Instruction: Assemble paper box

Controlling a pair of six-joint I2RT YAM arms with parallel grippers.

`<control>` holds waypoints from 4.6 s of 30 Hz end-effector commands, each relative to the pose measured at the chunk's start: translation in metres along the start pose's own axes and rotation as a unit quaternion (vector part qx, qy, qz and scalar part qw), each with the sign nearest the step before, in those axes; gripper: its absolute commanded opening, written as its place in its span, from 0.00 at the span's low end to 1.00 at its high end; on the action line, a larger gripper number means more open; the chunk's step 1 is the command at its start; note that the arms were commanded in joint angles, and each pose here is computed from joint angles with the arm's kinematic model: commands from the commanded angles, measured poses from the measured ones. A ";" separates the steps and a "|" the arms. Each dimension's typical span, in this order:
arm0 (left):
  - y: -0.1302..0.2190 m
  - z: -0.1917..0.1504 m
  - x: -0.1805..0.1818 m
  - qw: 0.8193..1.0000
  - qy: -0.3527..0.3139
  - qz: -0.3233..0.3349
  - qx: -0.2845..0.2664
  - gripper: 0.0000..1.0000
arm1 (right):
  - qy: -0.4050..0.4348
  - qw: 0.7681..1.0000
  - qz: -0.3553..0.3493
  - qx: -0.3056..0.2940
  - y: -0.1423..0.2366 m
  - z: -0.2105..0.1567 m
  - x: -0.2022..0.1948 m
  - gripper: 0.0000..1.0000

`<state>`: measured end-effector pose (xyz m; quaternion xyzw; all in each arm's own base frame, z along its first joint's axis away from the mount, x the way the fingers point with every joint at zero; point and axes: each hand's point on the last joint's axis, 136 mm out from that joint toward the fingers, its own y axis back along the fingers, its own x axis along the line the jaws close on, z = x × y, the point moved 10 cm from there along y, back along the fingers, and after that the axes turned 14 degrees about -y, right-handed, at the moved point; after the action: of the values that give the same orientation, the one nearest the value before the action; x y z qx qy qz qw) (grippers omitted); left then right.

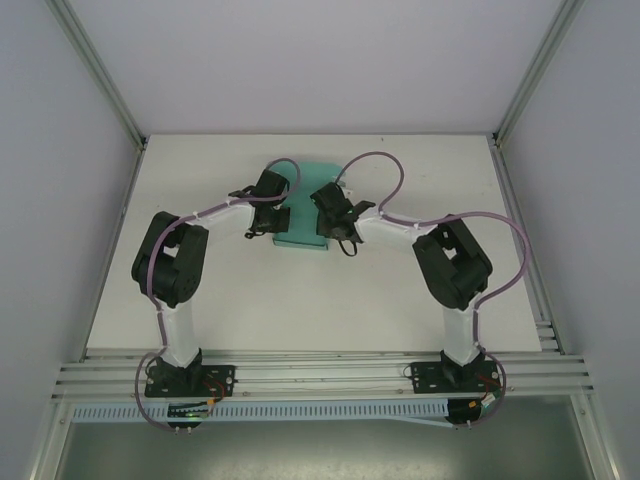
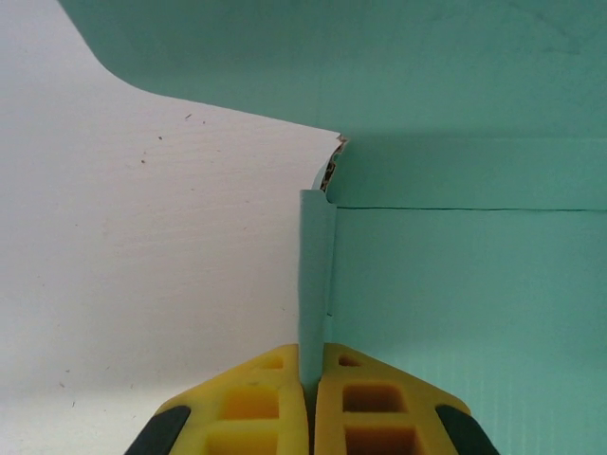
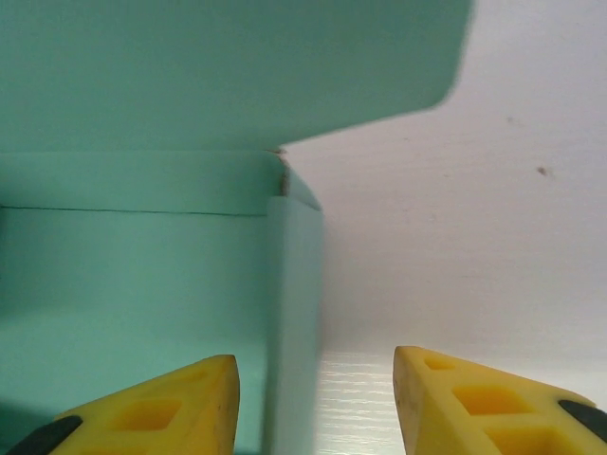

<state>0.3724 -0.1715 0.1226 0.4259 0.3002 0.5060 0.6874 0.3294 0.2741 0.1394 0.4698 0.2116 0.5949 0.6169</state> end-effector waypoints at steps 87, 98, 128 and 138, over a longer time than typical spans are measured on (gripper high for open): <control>0.080 0.022 0.039 0.984 0.037 -0.154 -0.083 0.99 | 0.098 0.993 -0.038 -0.060 0.006 0.012 0.006 0.27; 0.087 0.044 0.061 0.970 -0.083 -0.171 -0.154 0.98 | 0.123 0.986 0.069 -0.083 0.051 0.068 -0.004 0.71; 0.038 0.098 0.061 0.864 -0.362 -0.316 -0.151 0.34 | 0.409 0.835 0.346 0.131 0.010 0.159 -0.027 0.44; 0.028 0.087 0.061 0.863 -0.371 -0.322 -0.121 0.22 | 0.427 0.826 0.330 0.163 0.010 0.147 -0.025 0.10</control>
<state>0.4590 -0.1329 0.1932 0.3755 0.0776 0.1191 0.9159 0.4444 0.1977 0.2179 0.2890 0.3605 0.8720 0.1617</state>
